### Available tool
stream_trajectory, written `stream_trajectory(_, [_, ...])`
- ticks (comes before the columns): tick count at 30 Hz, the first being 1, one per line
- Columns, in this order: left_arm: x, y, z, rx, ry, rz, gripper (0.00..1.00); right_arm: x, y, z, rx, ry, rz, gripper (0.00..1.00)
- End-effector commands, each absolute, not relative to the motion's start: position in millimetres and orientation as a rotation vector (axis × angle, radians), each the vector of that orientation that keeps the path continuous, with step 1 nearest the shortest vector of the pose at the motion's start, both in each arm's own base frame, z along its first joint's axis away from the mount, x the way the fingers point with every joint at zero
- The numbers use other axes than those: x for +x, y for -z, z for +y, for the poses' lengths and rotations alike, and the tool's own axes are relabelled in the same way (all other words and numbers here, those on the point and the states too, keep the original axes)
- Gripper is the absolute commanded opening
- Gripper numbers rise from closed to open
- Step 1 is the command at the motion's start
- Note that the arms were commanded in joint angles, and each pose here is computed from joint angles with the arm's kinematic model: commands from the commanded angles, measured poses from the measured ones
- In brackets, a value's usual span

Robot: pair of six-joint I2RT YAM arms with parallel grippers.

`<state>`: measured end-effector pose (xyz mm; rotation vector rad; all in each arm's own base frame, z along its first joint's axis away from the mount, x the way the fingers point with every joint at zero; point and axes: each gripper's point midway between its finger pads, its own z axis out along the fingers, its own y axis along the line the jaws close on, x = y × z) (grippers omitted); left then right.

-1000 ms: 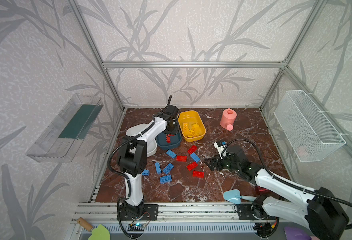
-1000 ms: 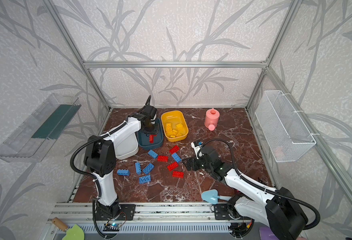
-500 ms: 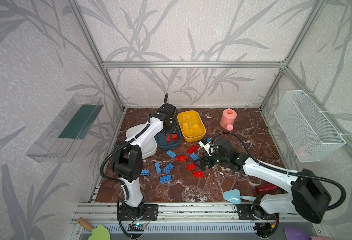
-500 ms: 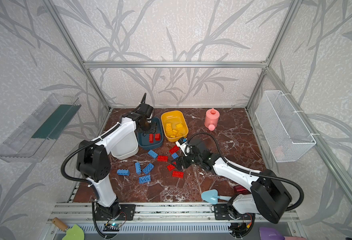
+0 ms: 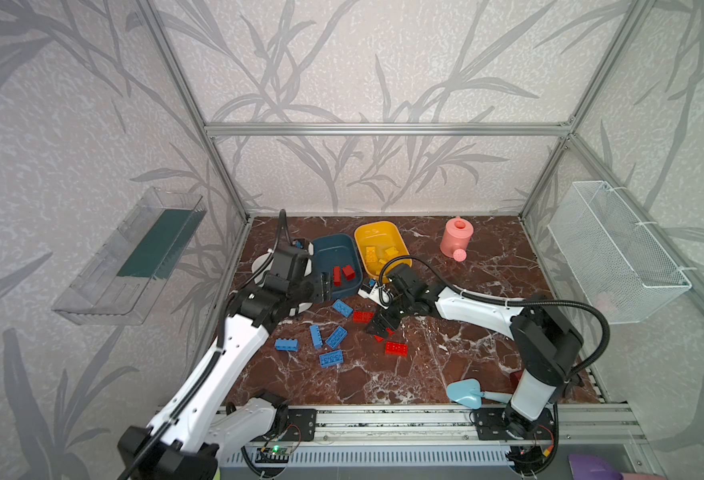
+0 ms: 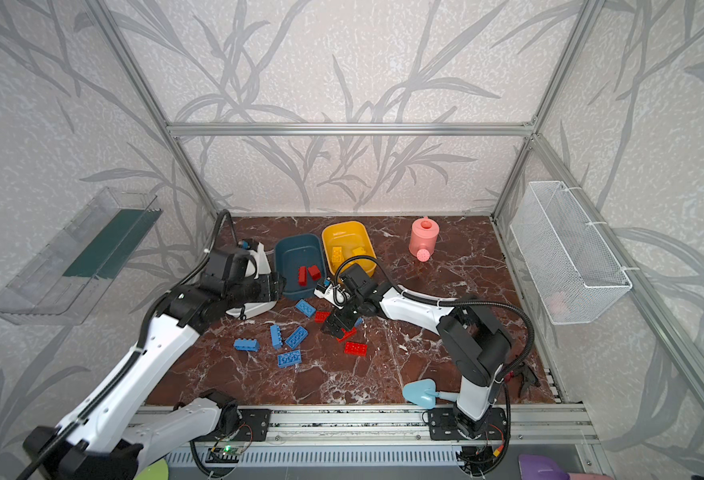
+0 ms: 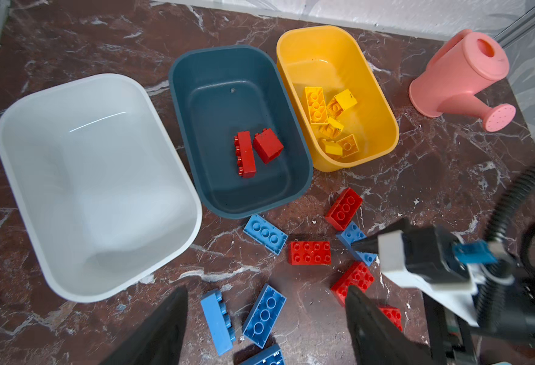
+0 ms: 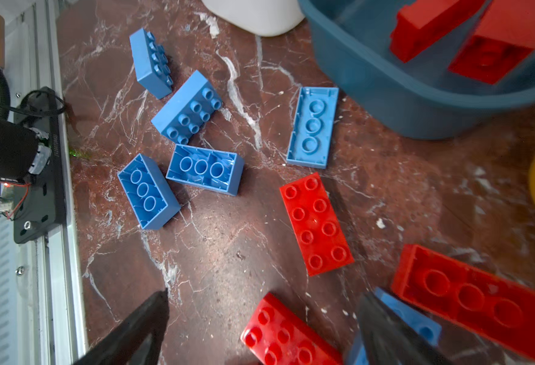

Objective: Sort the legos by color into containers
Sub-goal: 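Withdraw the left gripper while the right gripper reaches the red bricks, then lower the right gripper and close it on a red 2x4 brick, then carry the red brick with the right gripper over the teal tub and release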

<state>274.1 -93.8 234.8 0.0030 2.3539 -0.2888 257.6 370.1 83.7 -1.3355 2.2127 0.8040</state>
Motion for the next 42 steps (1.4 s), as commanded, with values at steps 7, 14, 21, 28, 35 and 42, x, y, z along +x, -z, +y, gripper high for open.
stream_trajectory(7, [224.0,-225.3,-58.3,-0.034,0.221,2.228,0.79,270.1,-45.3,383.7,-1.491,-0.638,2.228,0.89])
stream_trajectory(14, [227.8,-223.4,-62.1,-0.007,0.218,2.251,0.79,285.8,-32.7,385.3,-1.524,-0.513,2.225,0.89])
stream_trajectory(21, [227.2,-223.4,-63.7,-0.002,0.231,2.247,0.79,294.7,-27.1,390.1,-1.556,-0.463,2.201,0.88])
stream_trajectory(28, [226.8,-222.1,-63.0,-0.005,0.228,2.252,0.79,289.3,-9.4,404.3,-1.644,-0.421,2.177,0.88])
stream_trajectory(35, [227.6,-221.0,-63.4,-0.001,0.225,2.257,0.79,278.7,-11.5,401.5,-1.678,-0.415,2.158,0.55])
stream_trajectory(42, [226.9,-222.3,-64.2,0.000,0.235,2.252,0.79,273.8,-33.8,393.8,-1.645,-0.419,2.128,0.25])
